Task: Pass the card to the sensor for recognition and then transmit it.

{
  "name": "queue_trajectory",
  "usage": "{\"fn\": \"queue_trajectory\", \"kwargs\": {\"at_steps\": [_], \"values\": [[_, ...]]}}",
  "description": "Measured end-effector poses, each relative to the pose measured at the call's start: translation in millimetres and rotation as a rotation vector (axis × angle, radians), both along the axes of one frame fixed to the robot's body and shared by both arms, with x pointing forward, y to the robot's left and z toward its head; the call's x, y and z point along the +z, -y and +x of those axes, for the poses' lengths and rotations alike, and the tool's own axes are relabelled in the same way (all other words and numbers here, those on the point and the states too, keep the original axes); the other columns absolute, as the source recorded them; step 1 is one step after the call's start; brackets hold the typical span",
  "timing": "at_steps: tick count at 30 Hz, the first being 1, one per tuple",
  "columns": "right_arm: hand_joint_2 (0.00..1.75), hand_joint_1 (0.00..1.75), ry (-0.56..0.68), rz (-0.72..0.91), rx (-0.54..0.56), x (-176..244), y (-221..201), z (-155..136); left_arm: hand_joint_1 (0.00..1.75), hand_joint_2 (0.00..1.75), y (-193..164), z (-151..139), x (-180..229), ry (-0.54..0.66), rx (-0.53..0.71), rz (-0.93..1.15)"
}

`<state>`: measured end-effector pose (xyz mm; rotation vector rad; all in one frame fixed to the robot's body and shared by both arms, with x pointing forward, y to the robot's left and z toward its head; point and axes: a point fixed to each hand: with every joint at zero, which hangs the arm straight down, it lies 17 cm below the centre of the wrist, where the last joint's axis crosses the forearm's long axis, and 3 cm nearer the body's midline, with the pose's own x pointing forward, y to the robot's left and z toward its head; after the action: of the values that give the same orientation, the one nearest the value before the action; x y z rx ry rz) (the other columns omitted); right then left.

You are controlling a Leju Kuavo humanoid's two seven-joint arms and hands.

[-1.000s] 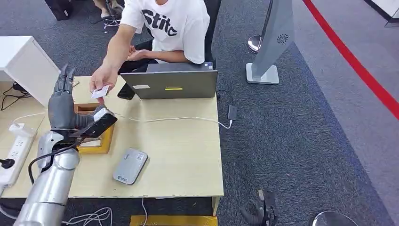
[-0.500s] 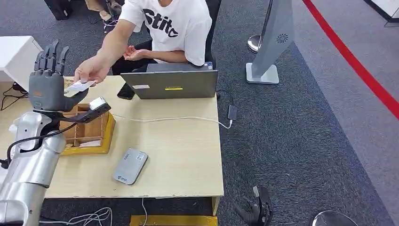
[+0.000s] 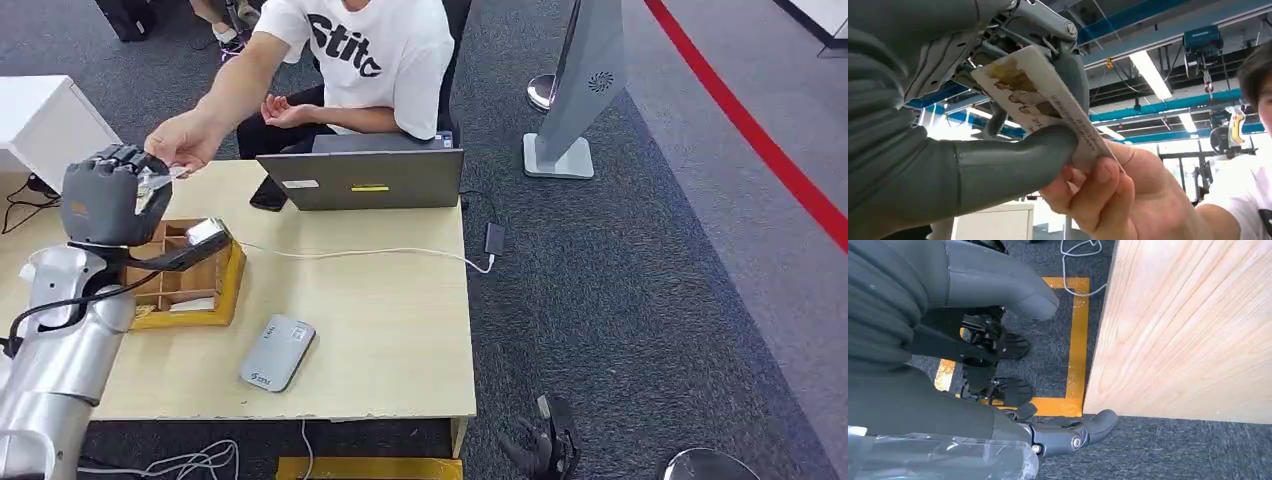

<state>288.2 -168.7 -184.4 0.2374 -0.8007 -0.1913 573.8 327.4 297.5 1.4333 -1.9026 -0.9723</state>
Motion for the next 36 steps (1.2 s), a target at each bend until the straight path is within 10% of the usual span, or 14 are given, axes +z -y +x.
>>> {"fn": "queue_trajectory", "kwargs": {"at_steps": [17,21,27,36], "values": [[1.75,0.00,0.004,-0.002,-0.032,-2,4,-5,1.75,1.75,34,-54,-42,0.050,-0.072,0.025],[1.75,0.00,0.011,0.000,-0.074,-4,11,-10,1.75,1.75,79,-103,-62,0.092,-0.171,0.039],[1.75,0.00,0.007,-0.001,-0.117,-9,19,-24,1.75,1.75,156,-184,-118,0.009,-0.292,0.007],[1.75,0.00,0.003,-0.032,-0.133,-13,28,-28,1.75,1.75,168,-202,-206,-0.218,-0.243,0.011]]}}
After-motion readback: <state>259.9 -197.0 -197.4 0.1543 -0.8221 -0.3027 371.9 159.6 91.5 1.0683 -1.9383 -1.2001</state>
